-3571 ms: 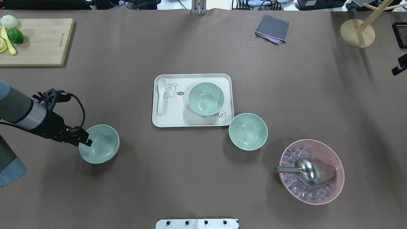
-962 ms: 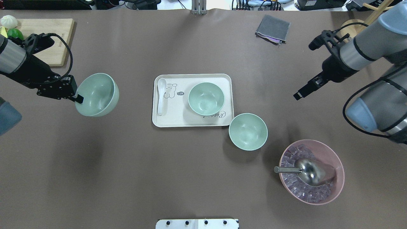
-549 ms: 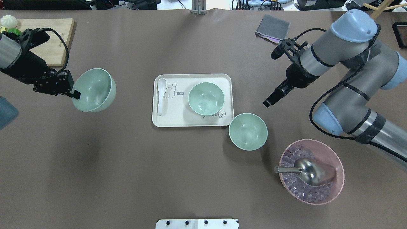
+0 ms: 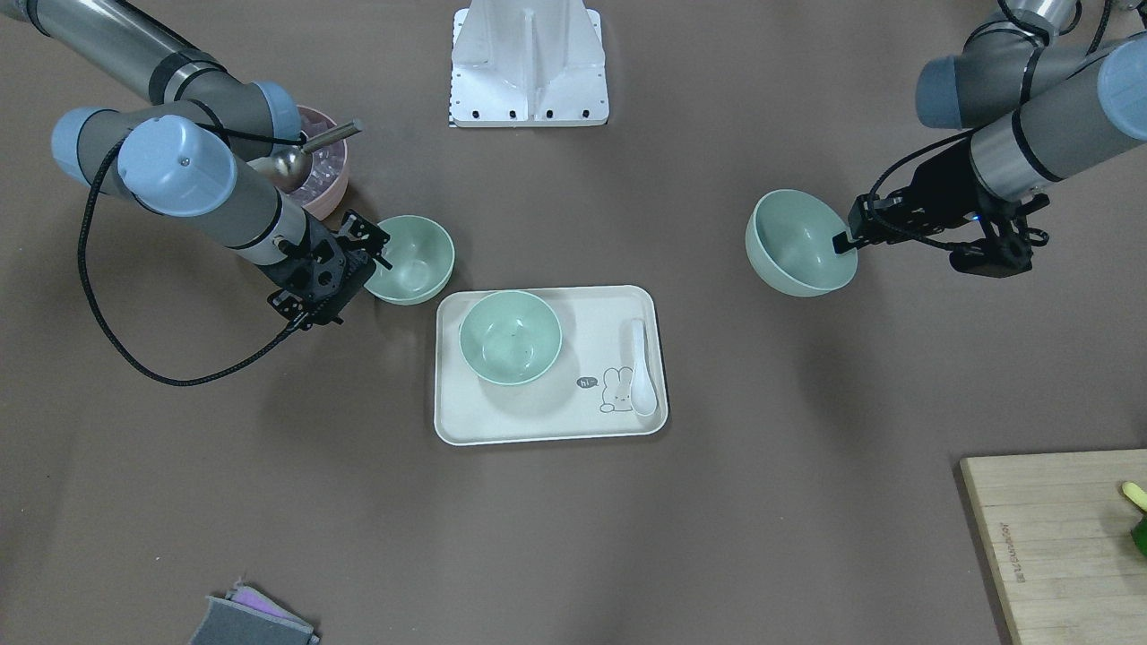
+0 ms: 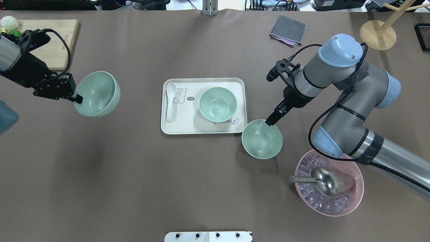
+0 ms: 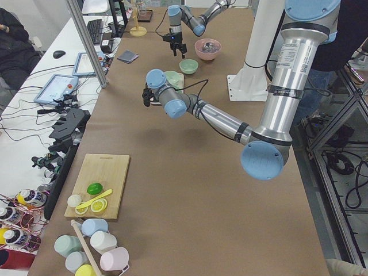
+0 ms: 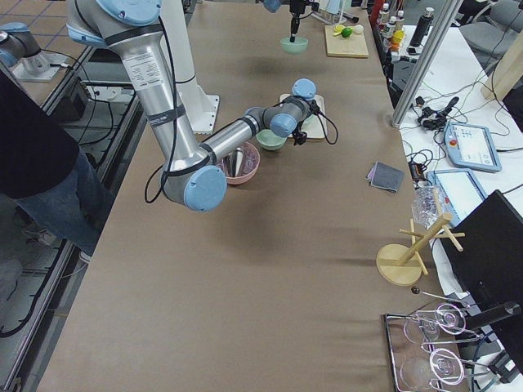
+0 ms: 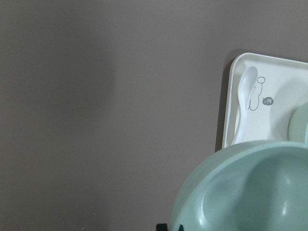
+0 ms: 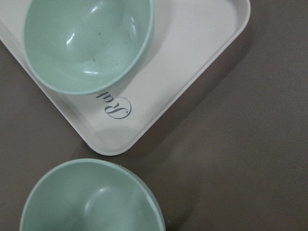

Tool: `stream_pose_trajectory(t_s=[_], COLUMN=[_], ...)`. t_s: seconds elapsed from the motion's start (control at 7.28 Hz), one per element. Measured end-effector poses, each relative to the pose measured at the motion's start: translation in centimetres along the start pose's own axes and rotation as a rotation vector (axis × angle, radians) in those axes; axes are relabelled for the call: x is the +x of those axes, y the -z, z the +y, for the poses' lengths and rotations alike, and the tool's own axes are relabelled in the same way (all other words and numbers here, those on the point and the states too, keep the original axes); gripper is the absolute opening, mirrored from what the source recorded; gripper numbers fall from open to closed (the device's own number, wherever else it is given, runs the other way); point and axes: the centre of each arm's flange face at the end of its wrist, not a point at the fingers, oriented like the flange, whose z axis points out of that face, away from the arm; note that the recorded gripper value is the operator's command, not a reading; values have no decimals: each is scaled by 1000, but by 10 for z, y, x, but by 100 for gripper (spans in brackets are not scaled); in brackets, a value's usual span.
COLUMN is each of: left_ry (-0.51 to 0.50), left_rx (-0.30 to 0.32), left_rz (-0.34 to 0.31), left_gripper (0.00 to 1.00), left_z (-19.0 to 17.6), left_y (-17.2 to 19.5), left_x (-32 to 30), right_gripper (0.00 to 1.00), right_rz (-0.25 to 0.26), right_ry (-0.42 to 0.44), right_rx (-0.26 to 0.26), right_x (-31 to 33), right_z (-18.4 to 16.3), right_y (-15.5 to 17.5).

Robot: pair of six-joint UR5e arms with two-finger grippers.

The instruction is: Stack green bowls together

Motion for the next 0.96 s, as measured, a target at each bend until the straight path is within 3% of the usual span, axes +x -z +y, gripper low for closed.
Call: stream_pose_trajectory(t_s=[0.27,0.69,0.96], left_ry=[16,20,22], left_rx=[-15,-15,-16], left_rz=[23,29,30], left_gripper=[0,0,0], left_z=[-4,-9,-9], left_y=[12,19,19], left_x=[-7,-14,-15], right_gripper=[41,3,0], right_rz=[7,4,-1], right_ry=[-7,-21,-43], right_rx=[-15,-16,-14], right_x=[3,1,-4], right_z=[1,0,0], right_y=[-10,-11,-11])
